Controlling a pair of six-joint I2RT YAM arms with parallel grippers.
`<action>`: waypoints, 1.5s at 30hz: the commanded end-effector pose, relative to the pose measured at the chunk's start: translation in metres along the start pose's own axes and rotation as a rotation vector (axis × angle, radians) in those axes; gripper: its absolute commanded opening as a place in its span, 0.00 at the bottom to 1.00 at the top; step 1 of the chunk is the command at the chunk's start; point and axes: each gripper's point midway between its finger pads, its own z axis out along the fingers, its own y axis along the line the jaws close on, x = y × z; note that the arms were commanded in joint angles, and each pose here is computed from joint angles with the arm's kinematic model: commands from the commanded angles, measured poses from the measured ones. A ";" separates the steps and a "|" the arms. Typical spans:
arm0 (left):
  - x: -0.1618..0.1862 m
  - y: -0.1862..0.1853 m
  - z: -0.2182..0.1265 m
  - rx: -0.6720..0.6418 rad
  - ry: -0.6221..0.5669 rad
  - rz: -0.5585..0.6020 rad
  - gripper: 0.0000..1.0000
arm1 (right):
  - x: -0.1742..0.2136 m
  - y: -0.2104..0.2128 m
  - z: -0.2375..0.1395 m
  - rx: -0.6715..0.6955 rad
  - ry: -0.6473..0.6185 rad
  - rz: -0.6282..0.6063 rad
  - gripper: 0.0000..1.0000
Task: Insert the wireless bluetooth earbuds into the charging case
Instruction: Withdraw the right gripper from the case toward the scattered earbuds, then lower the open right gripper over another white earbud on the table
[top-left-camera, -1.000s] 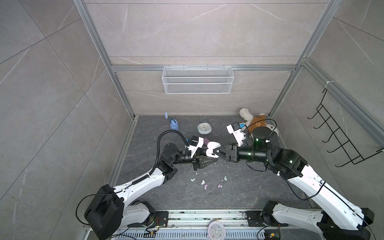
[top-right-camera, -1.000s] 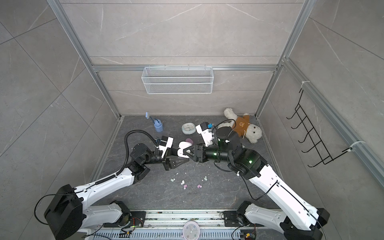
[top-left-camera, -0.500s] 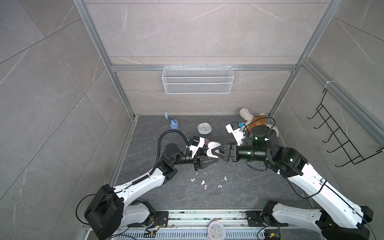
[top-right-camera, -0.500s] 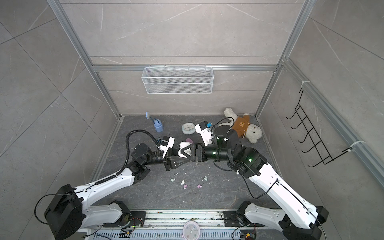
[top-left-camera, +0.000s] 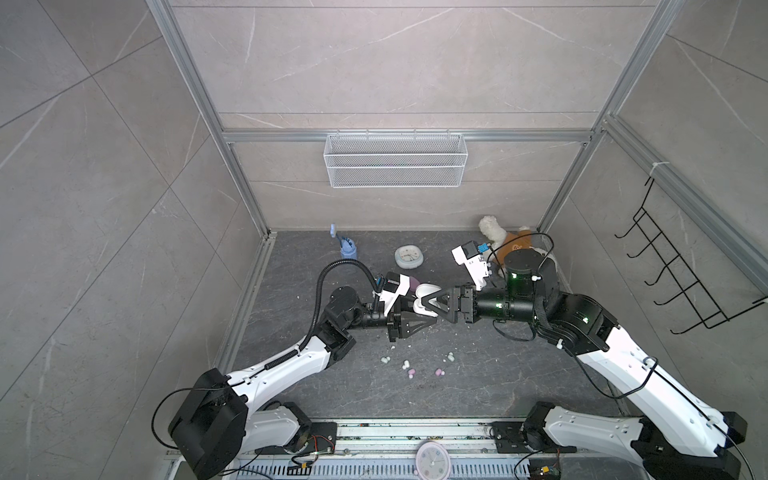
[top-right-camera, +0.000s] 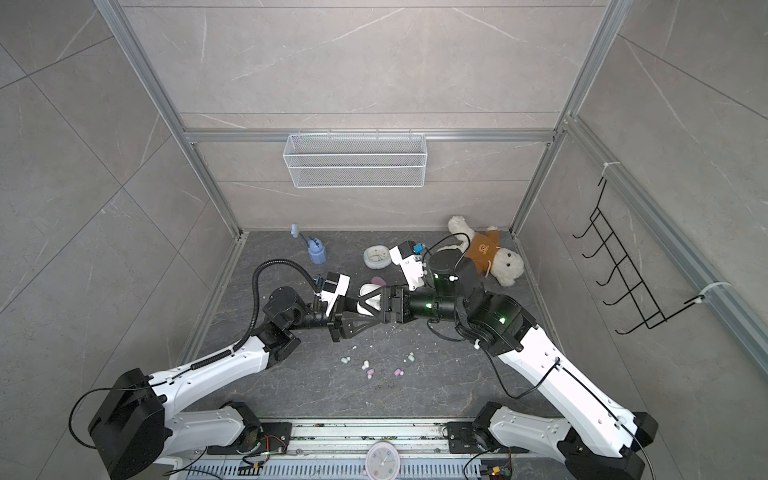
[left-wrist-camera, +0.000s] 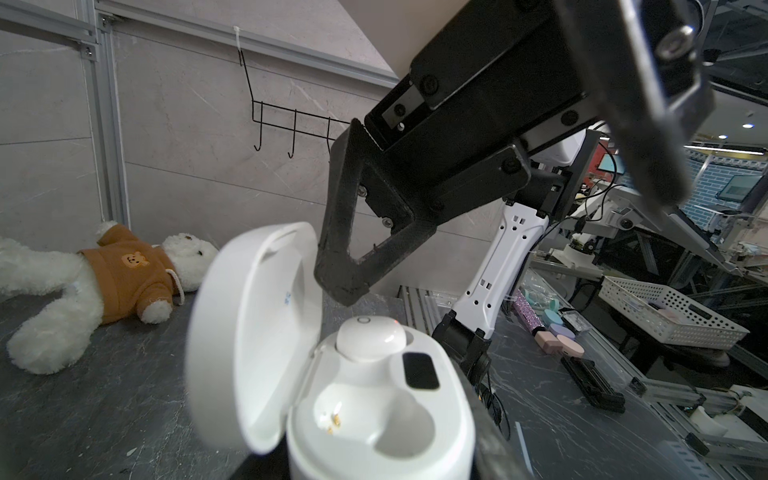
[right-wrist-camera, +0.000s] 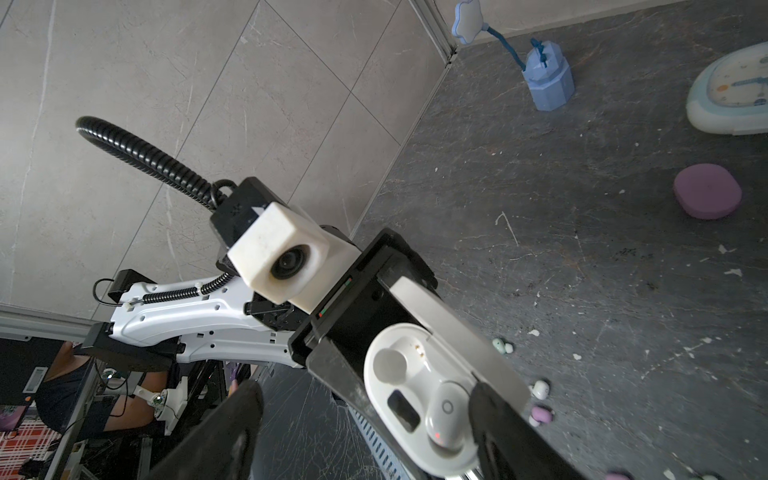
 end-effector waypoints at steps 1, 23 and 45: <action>-0.029 -0.020 0.001 0.055 -0.052 0.107 0.30 | -0.010 0.005 -0.007 0.011 -0.035 -0.032 0.81; 0.012 -0.013 -0.057 -0.247 0.015 -0.009 0.30 | 0.098 -0.088 -0.029 0.366 0.126 0.234 0.90; 0.015 -0.052 -0.103 -0.352 0.031 0.033 0.30 | 0.191 -0.180 0.155 0.471 0.489 0.463 0.75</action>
